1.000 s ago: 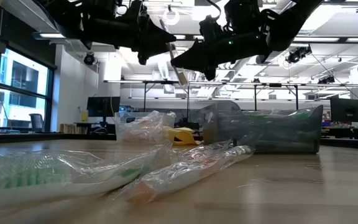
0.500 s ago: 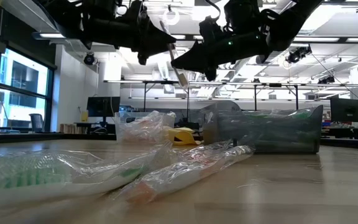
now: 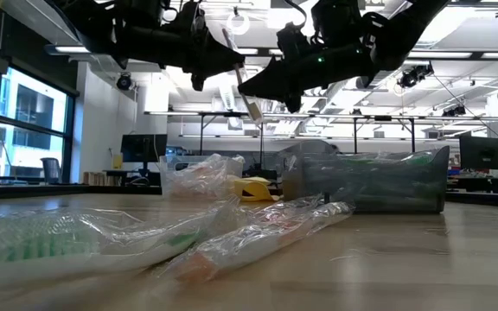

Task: Pick & Place Toothbrushes
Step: Put the orange toothbrush into the transparent bin

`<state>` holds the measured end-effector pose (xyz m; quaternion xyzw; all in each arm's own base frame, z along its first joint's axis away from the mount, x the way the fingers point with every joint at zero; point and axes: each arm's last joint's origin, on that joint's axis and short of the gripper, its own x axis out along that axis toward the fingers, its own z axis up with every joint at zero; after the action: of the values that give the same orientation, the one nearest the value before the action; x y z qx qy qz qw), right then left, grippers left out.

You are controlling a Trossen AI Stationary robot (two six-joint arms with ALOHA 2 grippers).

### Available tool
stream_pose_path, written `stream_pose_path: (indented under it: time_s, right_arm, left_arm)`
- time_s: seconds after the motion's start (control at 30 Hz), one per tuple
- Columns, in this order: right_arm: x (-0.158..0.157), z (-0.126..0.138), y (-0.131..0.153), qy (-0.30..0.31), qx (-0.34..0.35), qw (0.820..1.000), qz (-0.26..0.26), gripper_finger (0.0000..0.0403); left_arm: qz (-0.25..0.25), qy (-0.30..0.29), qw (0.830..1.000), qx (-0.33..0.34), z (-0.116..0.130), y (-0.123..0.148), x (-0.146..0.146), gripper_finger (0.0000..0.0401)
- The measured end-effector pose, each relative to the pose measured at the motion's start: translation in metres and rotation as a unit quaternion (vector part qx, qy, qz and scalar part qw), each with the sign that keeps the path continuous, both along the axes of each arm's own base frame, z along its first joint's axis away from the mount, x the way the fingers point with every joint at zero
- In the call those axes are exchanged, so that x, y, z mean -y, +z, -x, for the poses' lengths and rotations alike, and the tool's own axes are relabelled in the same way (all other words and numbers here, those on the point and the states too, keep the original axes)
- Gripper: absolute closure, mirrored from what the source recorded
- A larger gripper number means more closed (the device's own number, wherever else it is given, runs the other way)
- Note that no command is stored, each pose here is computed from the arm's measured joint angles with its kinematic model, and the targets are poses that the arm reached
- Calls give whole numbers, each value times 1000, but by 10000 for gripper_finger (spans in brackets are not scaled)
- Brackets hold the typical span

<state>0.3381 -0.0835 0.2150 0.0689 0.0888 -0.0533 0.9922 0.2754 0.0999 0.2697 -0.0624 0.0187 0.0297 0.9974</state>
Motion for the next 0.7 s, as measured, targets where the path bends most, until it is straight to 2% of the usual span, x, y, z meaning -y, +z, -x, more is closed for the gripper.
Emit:
stream_pose_path:
  time_s: [0.13, 0.3, 0.53, 0.7]
  right_arm:
    - [0, 0, 0, 1, -1, 1000, 0, 381]
    - [0, 0, -1, -1, -2, 1000, -3, 333]
    - [0, 0, 1, -1, 0, 1000, -6, 223]
    - [-3, 17, 17, -3, -38, 999, -14, 146]
  left_arm:
    - [0, 0, 1000, 0, 0, 0, 0, 352]
    - [0, -2, 1000, 0, 0, 0, 0, 355]
    - [-3, -1, 1000, -3, 0, -1, 0, 356]
    - [0, 16, 1000, -9, 4, -2, -9, 356]
